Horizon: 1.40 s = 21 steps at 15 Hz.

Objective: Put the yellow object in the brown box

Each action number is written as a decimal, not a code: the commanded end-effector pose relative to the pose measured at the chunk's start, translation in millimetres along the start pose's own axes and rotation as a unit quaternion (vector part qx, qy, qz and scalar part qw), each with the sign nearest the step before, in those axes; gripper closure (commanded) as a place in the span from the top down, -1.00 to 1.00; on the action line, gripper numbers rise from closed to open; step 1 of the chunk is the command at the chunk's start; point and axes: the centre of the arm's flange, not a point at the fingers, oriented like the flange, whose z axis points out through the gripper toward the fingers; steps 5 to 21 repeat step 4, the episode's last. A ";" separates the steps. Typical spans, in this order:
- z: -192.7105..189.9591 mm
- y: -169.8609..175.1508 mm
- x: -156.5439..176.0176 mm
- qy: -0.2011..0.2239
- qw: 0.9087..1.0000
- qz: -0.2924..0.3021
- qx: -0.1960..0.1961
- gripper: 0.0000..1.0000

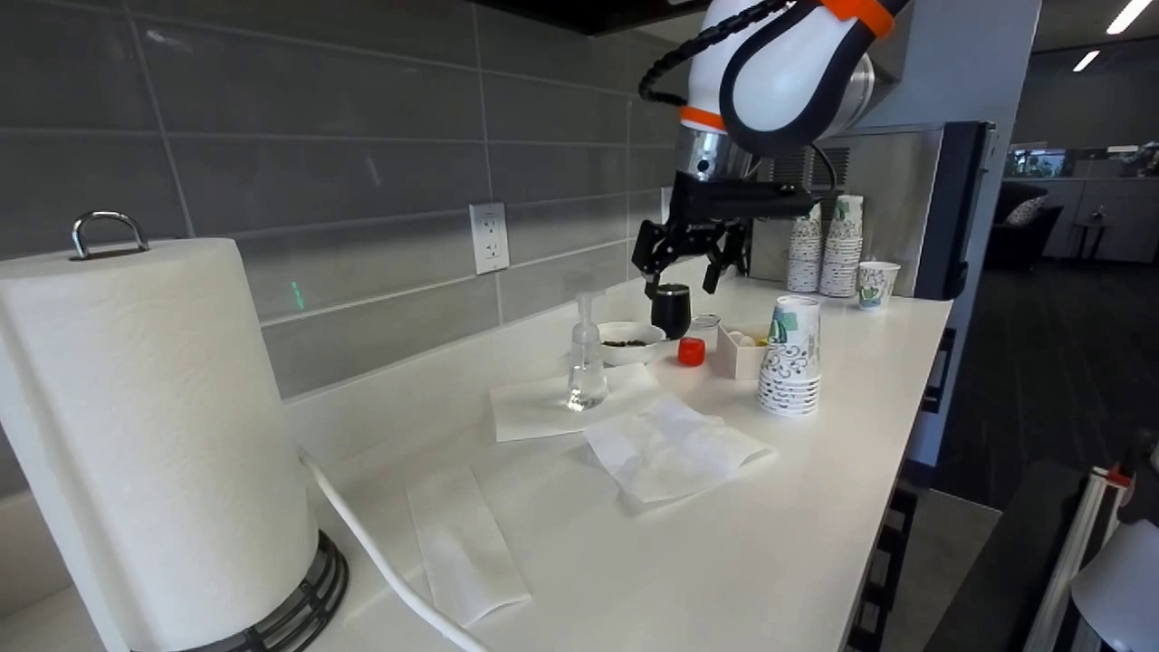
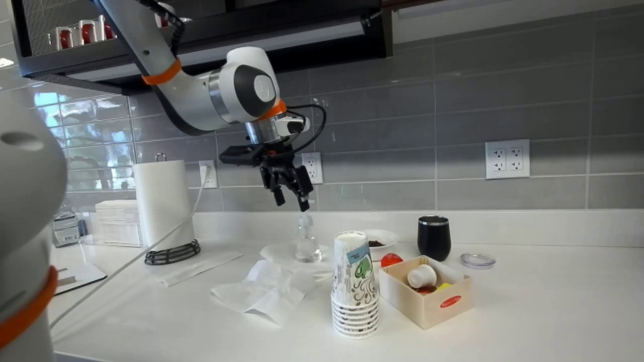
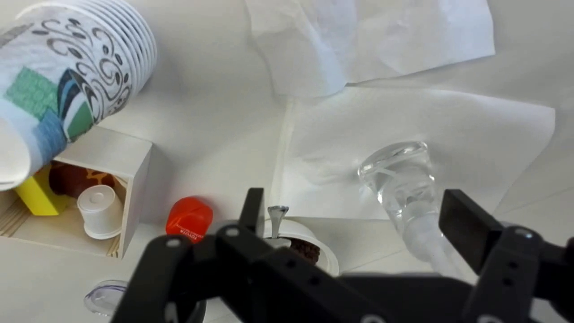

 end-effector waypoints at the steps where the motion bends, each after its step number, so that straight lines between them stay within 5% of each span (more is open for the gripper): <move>1: -11.7 1.3 -37.2 0.005 1.000 0.011 0.009 1.00; 21: -9.9 0.3 -50.0 -0.002 1.000 0.011 0.010 1.00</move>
